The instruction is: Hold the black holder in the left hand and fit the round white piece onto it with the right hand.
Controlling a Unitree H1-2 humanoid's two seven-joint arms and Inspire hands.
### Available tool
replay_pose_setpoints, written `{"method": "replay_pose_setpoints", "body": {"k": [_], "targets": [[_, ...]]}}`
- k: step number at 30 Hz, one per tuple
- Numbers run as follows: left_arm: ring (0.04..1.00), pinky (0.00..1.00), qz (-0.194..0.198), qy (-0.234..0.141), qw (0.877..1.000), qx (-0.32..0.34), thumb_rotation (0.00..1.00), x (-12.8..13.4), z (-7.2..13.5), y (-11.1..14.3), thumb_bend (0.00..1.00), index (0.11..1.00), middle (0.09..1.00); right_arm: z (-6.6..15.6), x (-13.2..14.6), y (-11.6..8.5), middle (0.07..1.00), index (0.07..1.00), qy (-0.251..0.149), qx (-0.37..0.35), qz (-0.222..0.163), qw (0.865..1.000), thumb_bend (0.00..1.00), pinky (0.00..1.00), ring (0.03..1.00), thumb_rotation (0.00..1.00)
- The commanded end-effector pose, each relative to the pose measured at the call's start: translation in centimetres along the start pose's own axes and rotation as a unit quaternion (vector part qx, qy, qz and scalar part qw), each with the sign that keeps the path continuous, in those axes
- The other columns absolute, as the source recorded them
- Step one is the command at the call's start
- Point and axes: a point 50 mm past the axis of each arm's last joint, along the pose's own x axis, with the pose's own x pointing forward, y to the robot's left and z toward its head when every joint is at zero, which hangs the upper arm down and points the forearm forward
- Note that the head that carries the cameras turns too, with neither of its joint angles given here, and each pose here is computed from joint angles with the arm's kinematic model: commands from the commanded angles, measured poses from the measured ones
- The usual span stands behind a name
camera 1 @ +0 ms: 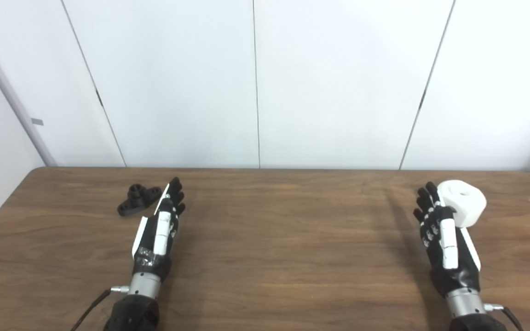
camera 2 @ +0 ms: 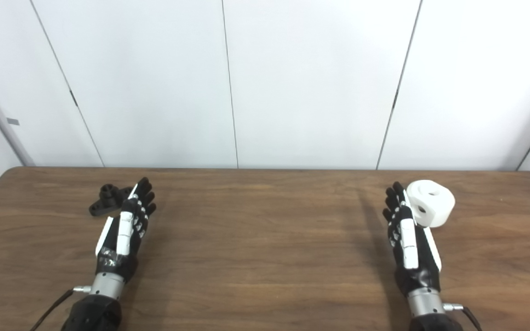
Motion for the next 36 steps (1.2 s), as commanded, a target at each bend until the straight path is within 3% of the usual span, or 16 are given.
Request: {"method": "replay_pose_setpoints", "body": {"k": [1,17,20,21,23,25,26,32,36], "targets": [[1.0,1.0,0.001,0.027,1.0,-0.006,0.93,-1.5,-2.1,-0.1,0.75,1.0,1.0,-2.0,-1.4,0.3,0.984,0.989,0.024,0.014,-0.003,1.0,0.51,1.0,1.0,1.0],[1.0,0.99,0.001,0.027,1.0,0.0,0.94,-1.5,-2.3,0.1,0.77,1.0,1.0,-1.9,-1.4,0.4,0.98,0.986,0.024,0.011,-0.002,1.0,0.51,1.0,0.999,1.0],[0.996,0.99,0.0,0.024,1.0,-0.001,0.91,-1.6,-2.2,0.1,0.73,1.0,0.999,-2.0,-1.5,0.5,0.981,0.984,0.023,0.011,-0.001,1.0,0.5,1.0,1.0,1.0],[0.994,0.98,-0.002,0.025,0.999,0.032,0.9,-1.5,-2.0,0.3,0.72,1.0,0.999,-2.0,-1.5,0.5,0.98,0.983,0.024,0.011,-0.004,1.0,0.5,1.0,0.999,1.0],[0.827,0.81,-0.01,0.025,0.994,0.102,0.63,-1.6,-1.3,0.8,0.63,0.864,0.837,-2.0,-1.6,0.6,0.974,0.981,0.027,0.014,-0.006,1.0,0.49,1.0,0.994,1.0],[0.717,0.67,-0.029,0.017,0.987,0.158,0.31,-1.6,-0.1,1.2,0.65,0.746,0.738,-1.9,-1.7,0.6,0.98,0.99,0.029,0.013,-0.006,0.999,0.49,1.0,0.999,1.0],[0.692,0.64,-0.033,0.014,0.984,0.172,0.22,-1.7,0.4,1.2,0.66,0.721,0.719,-1.9,-1.7,0.5,0.981,0.992,0.029,0.011,-0.007,0.999,0.48,1.0,1.0,1.0],[0.681,0.65,-0.023,-0.019,0.97,0.242,0.05,-1.6,2.8,2.0,0.71,0.7,0.689,-2.0,-1.6,0.4,0.99,0.992,0.031,0.004,-0.008,0.999,0.51,1.0,1.0,1.0],[0.68,0.64,0.003,-0.045,0.957,0.288,0.04,-1.6,4.0,3.2,0.73,0.702,0.686,-2.0,-1.6,0.3,0.993,0.996,0.031,0.008,-0.007,0.999,0.49,1.0,1.0,1.0]]}}
